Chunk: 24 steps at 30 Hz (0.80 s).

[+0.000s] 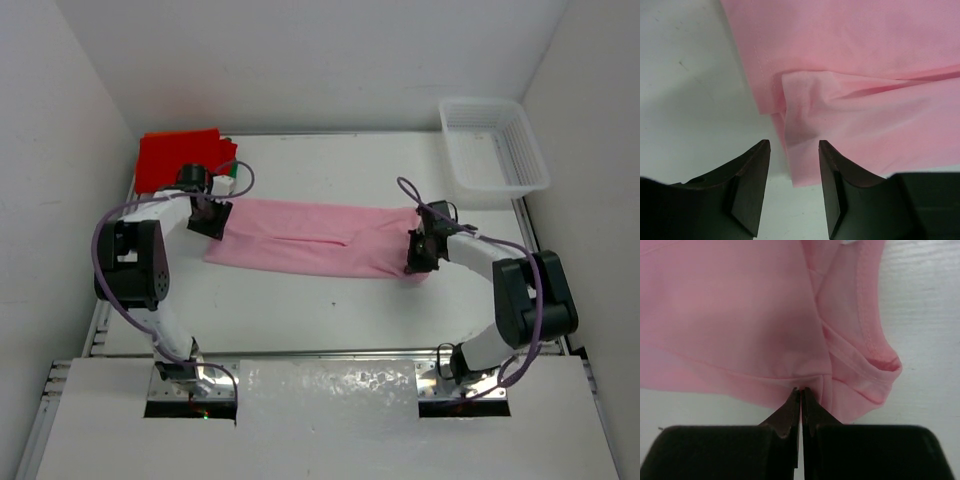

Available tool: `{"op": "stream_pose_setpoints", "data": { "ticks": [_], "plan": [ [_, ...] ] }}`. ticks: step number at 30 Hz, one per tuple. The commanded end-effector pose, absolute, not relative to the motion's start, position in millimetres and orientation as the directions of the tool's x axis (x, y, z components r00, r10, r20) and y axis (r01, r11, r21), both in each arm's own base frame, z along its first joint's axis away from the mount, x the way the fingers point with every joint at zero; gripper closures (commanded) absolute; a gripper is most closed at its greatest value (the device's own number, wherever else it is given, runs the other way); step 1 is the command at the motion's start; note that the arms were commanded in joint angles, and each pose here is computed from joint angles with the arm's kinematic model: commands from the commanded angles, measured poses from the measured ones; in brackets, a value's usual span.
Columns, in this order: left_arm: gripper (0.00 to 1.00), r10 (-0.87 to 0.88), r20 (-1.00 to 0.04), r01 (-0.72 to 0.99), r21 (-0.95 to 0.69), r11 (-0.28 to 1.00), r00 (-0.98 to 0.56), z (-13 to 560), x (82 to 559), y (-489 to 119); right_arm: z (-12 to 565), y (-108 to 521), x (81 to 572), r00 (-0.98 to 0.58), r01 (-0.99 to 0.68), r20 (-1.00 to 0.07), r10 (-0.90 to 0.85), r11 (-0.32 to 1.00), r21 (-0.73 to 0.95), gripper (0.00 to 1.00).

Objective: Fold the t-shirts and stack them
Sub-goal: Rotate the tshirt 90 degrees

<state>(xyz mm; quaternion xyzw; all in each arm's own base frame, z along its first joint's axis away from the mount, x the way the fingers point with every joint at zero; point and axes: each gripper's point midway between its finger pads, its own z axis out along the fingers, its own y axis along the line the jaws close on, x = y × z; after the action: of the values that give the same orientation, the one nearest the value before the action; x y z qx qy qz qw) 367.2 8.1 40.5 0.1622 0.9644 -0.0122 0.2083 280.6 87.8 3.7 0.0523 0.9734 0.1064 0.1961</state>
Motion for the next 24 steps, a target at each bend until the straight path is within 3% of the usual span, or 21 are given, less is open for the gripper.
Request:
{"op": "stream_pose_setpoints", "data": {
  "ticks": [1,5,10,13,17,20,24],
  "plan": [
    [0.58,0.29,-0.387,0.291,0.056,0.955,-0.875,23,367,16,2,73,307,-0.866,0.177,-0.421,0.268,0.954,0.242,1.0],
    [0.58,0.289,-0.354,0.286,0.064,0.956,-0.889,8,361,19,-20,51,293,-0.868,0.283,-0.351,0.352,0.93,0.232,1.0],
    [0.58,0.292,-0.326,0.287,0.066,0.956,-0.899,-2,352,21,-23,53,280,-0.886,0.243,-0.341,0.313,0.941,0.233,1.0],
    [0.58,0.292,-0.325,0.285,0.07,0.956,-0.9,-2,353,22,-13,57,287,-0.899,0.186,-0.348,0.267,0.951,0.248,0.93],
    [0.58,0.298,-0.337,0.29,0.074,0.954,-0.893,10,356,22,25,41,318,-0.877,0.138,-0.441,0.193,0.978,0.155,0.84],
    [0.58,0.304,-0.378,0.303,0.065,0.951,-0.875,33,361,18,63,25,337,-0.855,0.121,-0.498,0.147,0.989,0.084,0.75],
    [0.57,0.304,-0.458,0.322,0.04,0.946,-0.835,75,378,8,89,17,338,-0.861,0.113,-0.493,0.128,0.992,0.06,0.67]
  ]
}}
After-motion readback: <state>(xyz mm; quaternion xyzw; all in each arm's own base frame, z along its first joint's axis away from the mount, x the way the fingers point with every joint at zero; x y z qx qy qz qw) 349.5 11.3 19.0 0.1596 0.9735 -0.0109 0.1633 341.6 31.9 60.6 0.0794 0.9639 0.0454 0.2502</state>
